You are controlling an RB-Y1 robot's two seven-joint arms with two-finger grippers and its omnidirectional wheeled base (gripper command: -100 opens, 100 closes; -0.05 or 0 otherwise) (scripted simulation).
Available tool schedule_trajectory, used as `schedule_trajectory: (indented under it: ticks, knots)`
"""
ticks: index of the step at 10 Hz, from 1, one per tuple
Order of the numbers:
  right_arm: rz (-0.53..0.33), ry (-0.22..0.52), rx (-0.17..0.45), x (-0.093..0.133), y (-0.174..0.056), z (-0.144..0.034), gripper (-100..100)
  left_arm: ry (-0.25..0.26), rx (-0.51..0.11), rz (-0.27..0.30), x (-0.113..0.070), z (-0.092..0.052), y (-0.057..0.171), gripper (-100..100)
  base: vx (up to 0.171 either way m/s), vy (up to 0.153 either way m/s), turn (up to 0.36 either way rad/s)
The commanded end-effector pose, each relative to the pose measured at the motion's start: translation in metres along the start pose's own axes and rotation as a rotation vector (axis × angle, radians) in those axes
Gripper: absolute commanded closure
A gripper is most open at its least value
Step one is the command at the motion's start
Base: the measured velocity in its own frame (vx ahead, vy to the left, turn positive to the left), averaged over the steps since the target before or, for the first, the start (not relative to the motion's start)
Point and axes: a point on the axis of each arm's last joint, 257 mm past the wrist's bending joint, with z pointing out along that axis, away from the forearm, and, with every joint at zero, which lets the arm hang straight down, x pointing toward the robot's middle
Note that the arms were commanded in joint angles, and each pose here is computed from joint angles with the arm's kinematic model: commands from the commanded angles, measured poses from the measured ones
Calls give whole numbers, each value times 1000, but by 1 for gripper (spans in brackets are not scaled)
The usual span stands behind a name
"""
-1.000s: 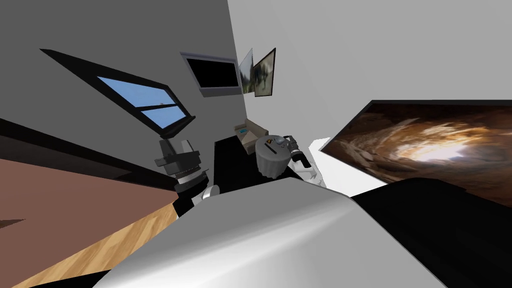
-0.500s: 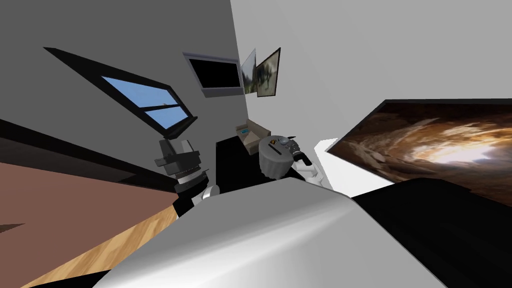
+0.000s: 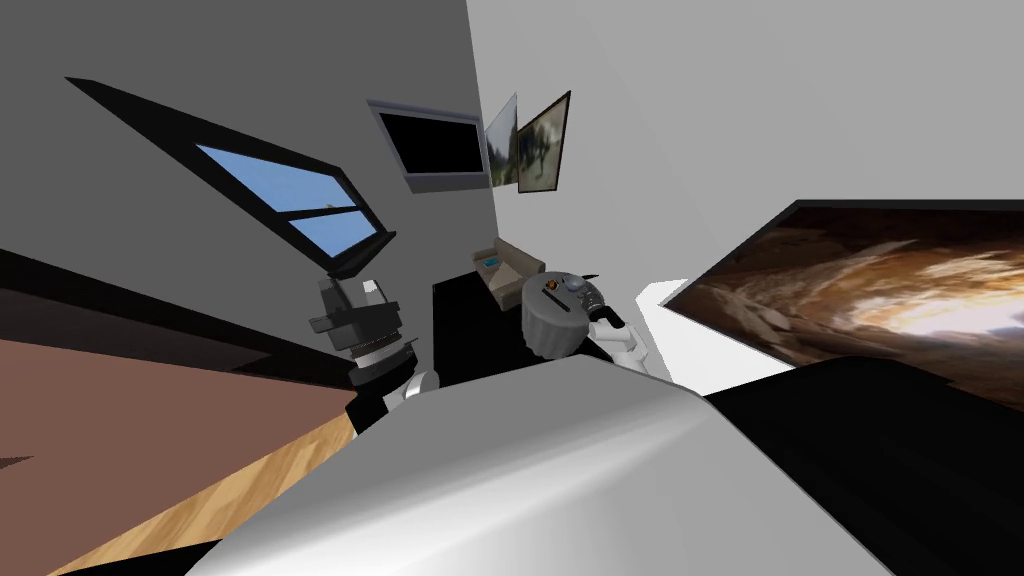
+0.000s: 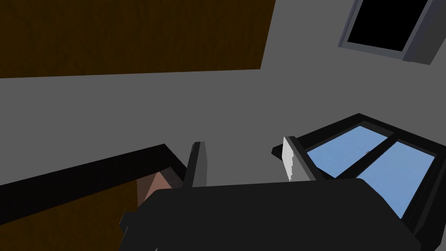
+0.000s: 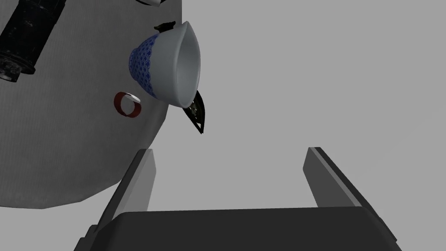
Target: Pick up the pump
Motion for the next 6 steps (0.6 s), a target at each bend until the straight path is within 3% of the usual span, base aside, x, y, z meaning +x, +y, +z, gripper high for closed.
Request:
schedule_trajectory:
  ticks: [1, 2, 3, 5, 6]
  knots:
    - [38, -33, 63, -20, -18, 5, -100, 0, 0, 0, 0, 0, 0, 0, 87, 70, 23]
    - [38, -36, 92, -21, -25, 4, -100, 0, 0, 0, 0, 0, 0, 0, 100, 86, 7]
    - [77, -68, 137, -39, -39, 8, -100, 0, 0, 0, 0, 0, 0, 0, 112, 116, 24]
    - [78, -74, 182, -40, -50, 6, -100, 0, 0, 0, 0, 0, 0, 0, 72, 63, 2]
    - [120, -108, 233, -59, -65, 7, -100, 0, 0, 0, 0, 0, 0, 0, 108, 59, 28]
